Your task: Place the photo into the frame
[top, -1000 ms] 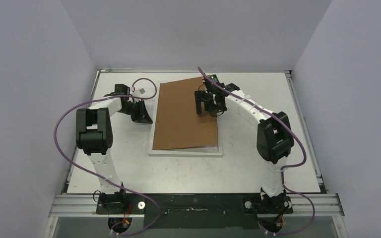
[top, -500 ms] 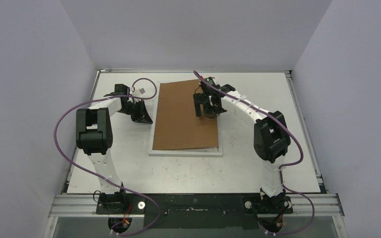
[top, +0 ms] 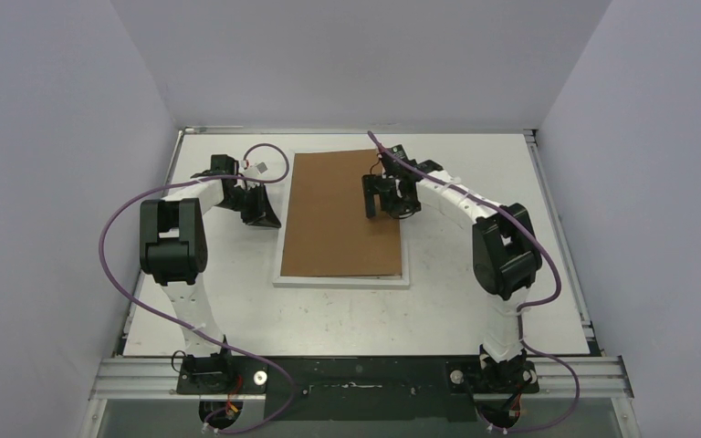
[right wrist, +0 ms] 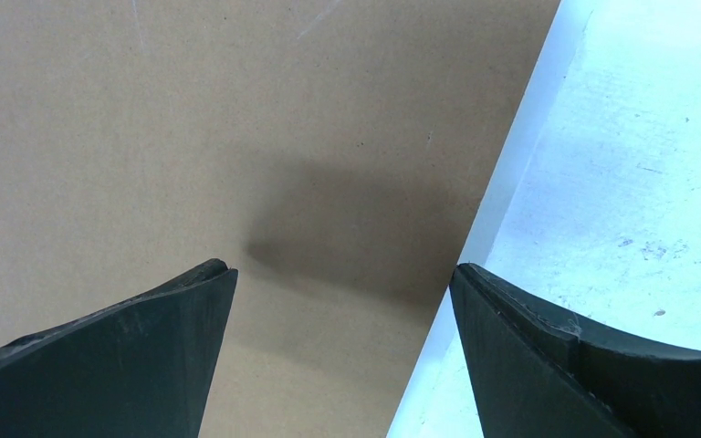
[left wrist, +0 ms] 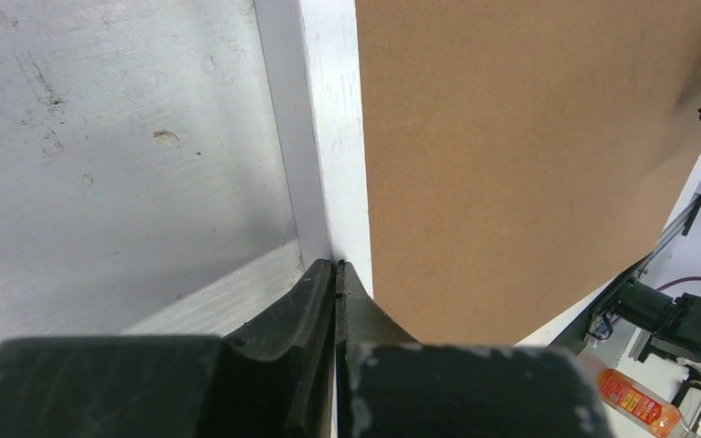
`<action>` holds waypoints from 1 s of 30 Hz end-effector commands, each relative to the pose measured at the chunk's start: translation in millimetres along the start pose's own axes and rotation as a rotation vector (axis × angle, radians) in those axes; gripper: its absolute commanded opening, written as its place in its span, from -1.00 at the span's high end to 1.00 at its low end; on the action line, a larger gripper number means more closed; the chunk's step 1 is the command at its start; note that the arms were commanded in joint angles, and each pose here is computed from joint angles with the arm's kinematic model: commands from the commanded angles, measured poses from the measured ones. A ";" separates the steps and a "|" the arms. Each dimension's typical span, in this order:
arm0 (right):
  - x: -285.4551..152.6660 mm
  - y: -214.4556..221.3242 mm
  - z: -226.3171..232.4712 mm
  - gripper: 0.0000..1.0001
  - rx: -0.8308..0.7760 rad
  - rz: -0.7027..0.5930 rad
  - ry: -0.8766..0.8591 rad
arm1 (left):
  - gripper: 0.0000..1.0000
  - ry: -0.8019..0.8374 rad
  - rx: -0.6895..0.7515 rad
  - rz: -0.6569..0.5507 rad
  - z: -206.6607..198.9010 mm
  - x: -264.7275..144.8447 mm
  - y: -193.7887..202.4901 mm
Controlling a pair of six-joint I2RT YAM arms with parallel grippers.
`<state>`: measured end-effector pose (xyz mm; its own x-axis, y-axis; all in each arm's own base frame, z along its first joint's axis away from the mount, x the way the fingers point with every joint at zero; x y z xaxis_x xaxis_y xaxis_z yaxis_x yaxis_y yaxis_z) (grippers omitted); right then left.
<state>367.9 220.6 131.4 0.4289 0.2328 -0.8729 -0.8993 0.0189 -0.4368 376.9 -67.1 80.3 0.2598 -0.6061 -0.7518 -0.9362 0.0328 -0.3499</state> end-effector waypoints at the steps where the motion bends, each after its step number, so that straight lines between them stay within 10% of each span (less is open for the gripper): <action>1: -27.1 -17.6 9.4 -0.79 -0.010 -0.091 -0.086 | 1.00 0.001 0.016 0.012 1.3 0.5 -0.9; 30: -9.4 7.8 28.2 -0.90 0.024 -0.118 -0.156 | 1.00 -0.003 0.010 0.013 -0.5 -0.4 -5.6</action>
<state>344.7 229.2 114.7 0.4436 0.3071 -0.8420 -0.8910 0.0499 -0.4512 377.5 -67.2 81.0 0.2492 -0.6056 -0.7558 -0.9404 0.0352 -0.3383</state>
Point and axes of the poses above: each gripper's point midway between its finger pads, its own x axis out along the fingers, its own z axis along the line the jaws close on, y = z × x, the point moved 6 cm from there along -x, back along the fingers, and after that the axes turned 9 degrees about x, right-handed, at the moved point
